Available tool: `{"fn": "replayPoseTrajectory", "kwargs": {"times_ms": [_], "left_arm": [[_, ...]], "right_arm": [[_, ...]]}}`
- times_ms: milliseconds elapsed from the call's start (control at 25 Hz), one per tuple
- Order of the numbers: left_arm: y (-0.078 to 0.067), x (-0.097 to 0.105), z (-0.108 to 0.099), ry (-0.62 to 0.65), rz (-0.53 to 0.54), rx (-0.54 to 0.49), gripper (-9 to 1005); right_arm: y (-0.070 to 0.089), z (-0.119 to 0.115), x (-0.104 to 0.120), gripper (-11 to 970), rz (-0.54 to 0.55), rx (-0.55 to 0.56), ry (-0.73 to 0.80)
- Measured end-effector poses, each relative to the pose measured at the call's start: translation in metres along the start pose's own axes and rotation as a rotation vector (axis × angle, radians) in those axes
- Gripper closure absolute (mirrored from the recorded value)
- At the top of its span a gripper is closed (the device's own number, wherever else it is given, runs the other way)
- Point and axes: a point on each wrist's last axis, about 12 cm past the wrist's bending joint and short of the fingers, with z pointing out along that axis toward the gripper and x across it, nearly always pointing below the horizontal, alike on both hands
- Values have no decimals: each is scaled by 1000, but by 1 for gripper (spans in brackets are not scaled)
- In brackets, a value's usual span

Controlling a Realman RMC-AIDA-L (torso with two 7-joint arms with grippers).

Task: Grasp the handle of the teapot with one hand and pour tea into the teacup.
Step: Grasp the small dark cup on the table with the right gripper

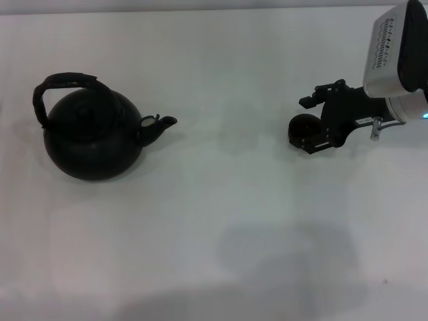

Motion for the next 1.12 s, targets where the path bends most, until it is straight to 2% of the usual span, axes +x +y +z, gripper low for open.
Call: {"fn": "replayPoseTrajectory", "kwargs": {"times_ms": [1120], "left_arm": [[-2,-2,4,-8,3,12,165]], "right_arm": [[1,6,8,124,-4,4,50]]}}
